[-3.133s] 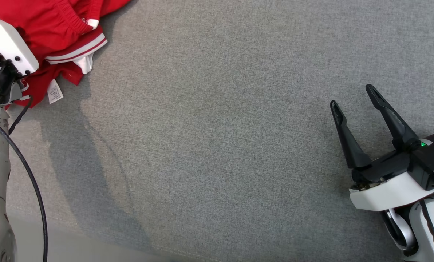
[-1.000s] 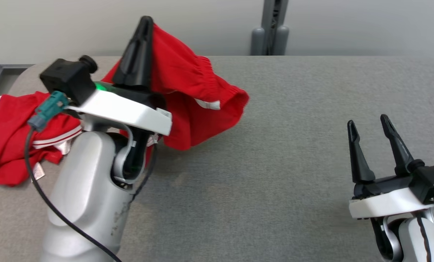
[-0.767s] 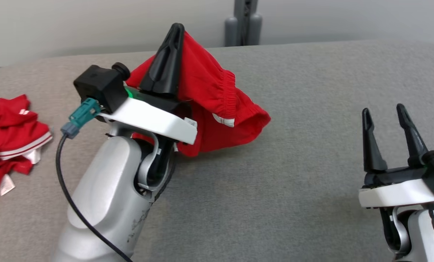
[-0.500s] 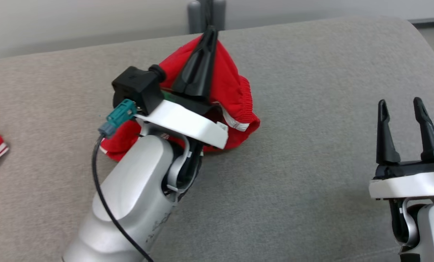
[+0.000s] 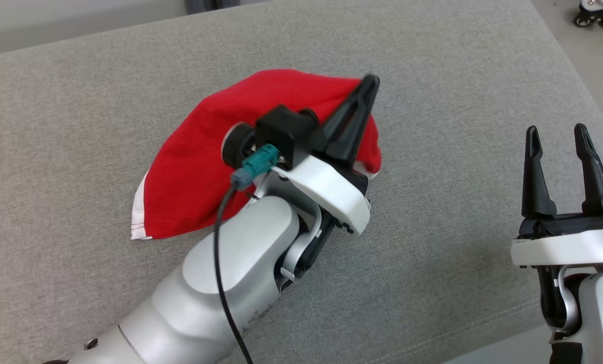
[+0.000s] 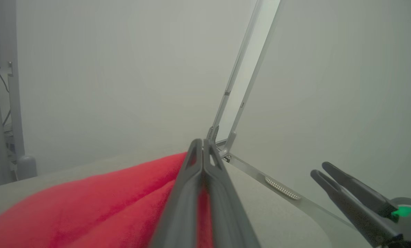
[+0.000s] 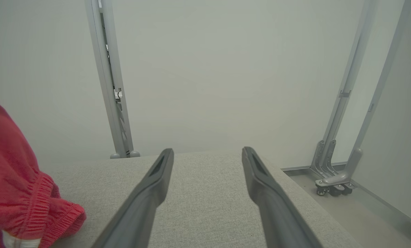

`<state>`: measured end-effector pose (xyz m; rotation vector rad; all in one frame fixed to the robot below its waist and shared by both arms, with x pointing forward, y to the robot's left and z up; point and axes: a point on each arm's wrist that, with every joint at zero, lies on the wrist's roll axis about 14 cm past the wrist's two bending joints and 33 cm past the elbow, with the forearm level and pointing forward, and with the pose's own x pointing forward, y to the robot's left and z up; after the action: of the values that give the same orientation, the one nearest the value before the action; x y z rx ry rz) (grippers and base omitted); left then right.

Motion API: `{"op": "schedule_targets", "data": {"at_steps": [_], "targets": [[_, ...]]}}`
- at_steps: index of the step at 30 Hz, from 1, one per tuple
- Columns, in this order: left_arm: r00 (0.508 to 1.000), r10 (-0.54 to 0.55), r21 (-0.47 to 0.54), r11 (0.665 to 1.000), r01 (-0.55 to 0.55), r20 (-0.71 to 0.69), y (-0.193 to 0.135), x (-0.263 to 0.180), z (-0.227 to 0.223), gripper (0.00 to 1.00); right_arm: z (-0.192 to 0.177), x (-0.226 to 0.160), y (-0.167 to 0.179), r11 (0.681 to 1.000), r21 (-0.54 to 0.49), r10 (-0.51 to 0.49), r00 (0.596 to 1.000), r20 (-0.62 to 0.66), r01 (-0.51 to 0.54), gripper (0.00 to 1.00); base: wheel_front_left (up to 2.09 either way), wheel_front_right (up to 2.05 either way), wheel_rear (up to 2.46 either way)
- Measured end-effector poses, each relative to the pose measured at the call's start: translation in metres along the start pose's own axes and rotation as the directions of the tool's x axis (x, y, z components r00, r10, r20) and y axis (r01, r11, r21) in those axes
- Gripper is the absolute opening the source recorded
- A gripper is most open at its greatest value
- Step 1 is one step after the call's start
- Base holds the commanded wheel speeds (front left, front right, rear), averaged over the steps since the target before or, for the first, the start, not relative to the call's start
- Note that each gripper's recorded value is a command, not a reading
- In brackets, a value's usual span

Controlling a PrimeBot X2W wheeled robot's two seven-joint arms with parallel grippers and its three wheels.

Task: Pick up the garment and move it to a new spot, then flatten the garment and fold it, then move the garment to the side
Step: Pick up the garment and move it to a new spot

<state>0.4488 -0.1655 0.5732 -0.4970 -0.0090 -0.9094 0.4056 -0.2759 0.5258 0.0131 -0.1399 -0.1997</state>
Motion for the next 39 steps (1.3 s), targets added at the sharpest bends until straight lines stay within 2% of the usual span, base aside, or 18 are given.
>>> {"op": "schedule_targets", "data": {"at_steps": [4,5,6,7,8,14,18,22,25,28,32,39], "targets": [[0.993,-0.023,0.007,1.0,0.024,-0.114,-0.004,-0.006,-0.039,0.0,-0.003,0.0,-0.001,1.0,0.003,-0.004,1.0,-0.009,0.004,1.0,0.0,0.0,0.0],[0.988,-0.032,0.003,0.999,0.033,-0.153,-0.005,-0.009,-0.05,0.03,-0.003,0.0,-0.001,1.0,0.006,-0.004,1.0,-0.01,0.004,1.0,0.0,0.0,0.0],[0.981,-0.031,0.001,0.999,0.032,-0.189,-0.005,-0.012,-0.06,0.44,-0.004,0.0,-0.001,1.0,0.007,-0.003,1.0,-0.012,0.003,1.0,0.0,0.0,0.0],[0.977,-0.032,0.004,0.999,0.033,-0.211,-0.004,-0.016,-0.066,0.94,-0.005,0.0,0.0,1.0,0.008,0.0,1.0,-0.013,0.0,1.0,0.0,0.0,0.0],[0.974,-0.03,0.005,0.999,0.032,-0.225,-0.003,-0.018,-0.07,1.0,-0.005,0.001,0.002,1.0,0.01,0.003,1.0,-0.013,-0.003,1.0,0.0,0.0,0.0],[0.977,0.036,0.011,0.999,-0.034,-0.211,0.012,-0.024,-0.06,1.0,-0.003,0.006,0.014,0.999,0.021,0.034,0.999,0.001,-0.034,1.0,0.0,0.0,0.0],[0.99,0.12,0.036,0.992,-0.117,-0.079,0.031,-0.023,-0.014,1.0,-0.001,0.008,0.026,0.997,0.028,0.066,0.998,0.012,-0.066,1.0,0.0,0.0,0.0],[0.972,0.231,0.086,0.969,-0.233,0.035,0.056,-0.045,0.02,1.0,0.002,0.009,0.044,0.993,0.038,0.114,0.993,0.024,-0.115,1.0,0.0,0.0,0.0],[0.94,0.311,0.149,0.932,-0.331,0.141,0.078,-0.07,0.053,1.0,0.008,0.01,0.061,0.986,0.049,0.159,0.986,0.044,-0.161,1.0,0.0,0.0,0.0],[0.894,0.392,0.189,0.881,-0.433,0.219,0.098,-0.104,0.075,1.0,0.011,0.007,0.079,0.976,0.062,0.205,0.977,0.054,-0.208,1.0,0.0,0.0,0.0],[0.834,0.487,0.217,0.813,-0.541,0.258,0.116,-0.149,0.081,1.0,0.013,0.002,0.097,0.963,0.074,0.254,0.965,0.06,-0.258,1.0,0.0,0.0,0.0],[0.74,0.591,0.26,0.697,-0.669,0.319,0.125,-0.209,0.086,1.0,0.016,-0.008,0.12,0.943,0.087,0.317,0.946,0.065,-0.322,1.0,0.0,0.0,0.0]]}}
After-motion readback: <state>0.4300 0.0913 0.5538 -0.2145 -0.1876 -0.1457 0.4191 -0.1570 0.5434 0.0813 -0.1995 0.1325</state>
